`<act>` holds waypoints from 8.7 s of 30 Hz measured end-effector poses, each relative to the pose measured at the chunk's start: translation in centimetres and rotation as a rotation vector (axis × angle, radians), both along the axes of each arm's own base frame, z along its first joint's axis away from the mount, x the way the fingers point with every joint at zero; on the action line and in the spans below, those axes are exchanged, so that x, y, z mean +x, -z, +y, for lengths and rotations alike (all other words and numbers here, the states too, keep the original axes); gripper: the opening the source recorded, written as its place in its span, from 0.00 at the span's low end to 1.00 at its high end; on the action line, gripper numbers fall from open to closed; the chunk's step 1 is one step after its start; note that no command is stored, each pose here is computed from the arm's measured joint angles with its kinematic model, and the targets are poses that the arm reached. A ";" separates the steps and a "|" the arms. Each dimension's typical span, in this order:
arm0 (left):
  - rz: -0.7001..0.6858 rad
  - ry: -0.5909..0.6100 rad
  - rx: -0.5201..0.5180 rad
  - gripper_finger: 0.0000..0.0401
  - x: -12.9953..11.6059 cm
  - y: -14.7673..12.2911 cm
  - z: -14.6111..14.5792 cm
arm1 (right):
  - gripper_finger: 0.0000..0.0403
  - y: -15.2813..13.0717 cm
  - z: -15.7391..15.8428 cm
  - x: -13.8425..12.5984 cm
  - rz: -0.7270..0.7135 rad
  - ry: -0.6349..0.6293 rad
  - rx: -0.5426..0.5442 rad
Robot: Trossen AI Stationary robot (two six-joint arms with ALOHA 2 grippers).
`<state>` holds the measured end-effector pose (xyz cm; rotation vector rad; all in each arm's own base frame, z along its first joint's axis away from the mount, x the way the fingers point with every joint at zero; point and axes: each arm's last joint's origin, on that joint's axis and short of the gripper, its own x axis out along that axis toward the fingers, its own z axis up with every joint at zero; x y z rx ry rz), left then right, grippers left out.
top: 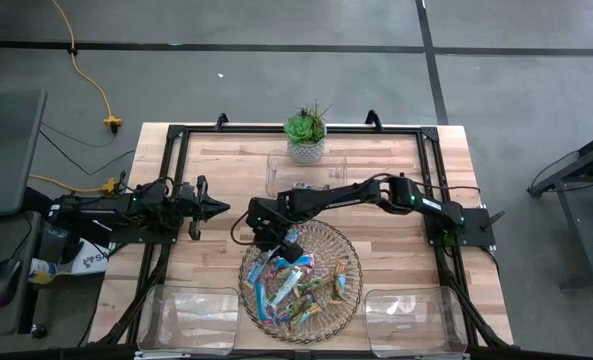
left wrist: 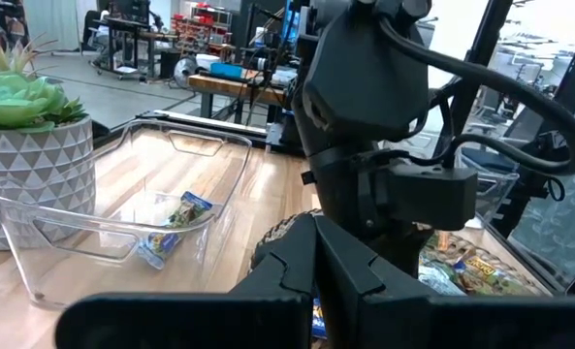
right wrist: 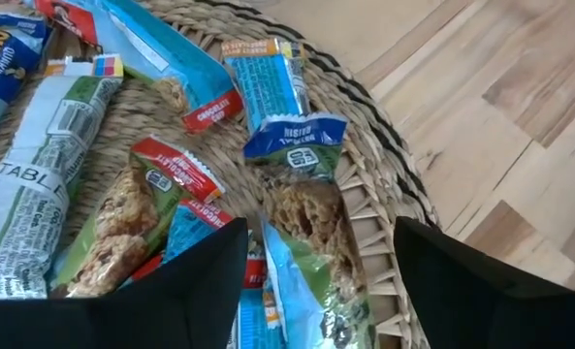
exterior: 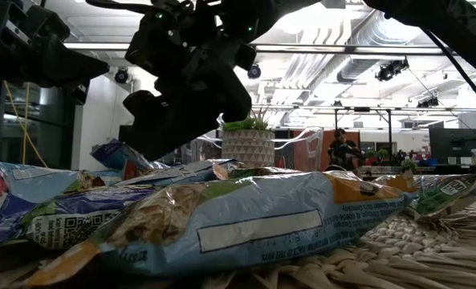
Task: Pick and place Granola Bars by type
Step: Put the blue granola bar into the top transparent bin
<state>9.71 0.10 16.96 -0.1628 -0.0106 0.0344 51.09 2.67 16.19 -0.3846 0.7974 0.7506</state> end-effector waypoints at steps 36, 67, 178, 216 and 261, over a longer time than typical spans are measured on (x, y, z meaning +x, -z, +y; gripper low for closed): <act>0.000 -0.001 0.000 0.00 0.0 0.0 0.0 | 0.59 1.2 -0.1 0.3 0.014 0.018 0.020; 0.000 -0.001 0.000 0.00 0.0 0.0 0.0 | 0.28 1.4 -0.4 0.0 0.092 0.076 0.058; 0.000 0.000 0.000 0.00 0.0 0.0 0.0 | 0.19 -19.2 -12.4 -13.5 0.115 1.351 -0.205; 0.000 -0.001 0.000 0.00 0.0 0.0 0.0 | 0.19 -5.4 -16.4 -7.9 0.515 1.261 -0.137; 0.000 -0.001 0.000 0.00 0.0 0.0 0.0 | 0.52 -0.2 -14.5 -7.7 0.539 1.205 -0.031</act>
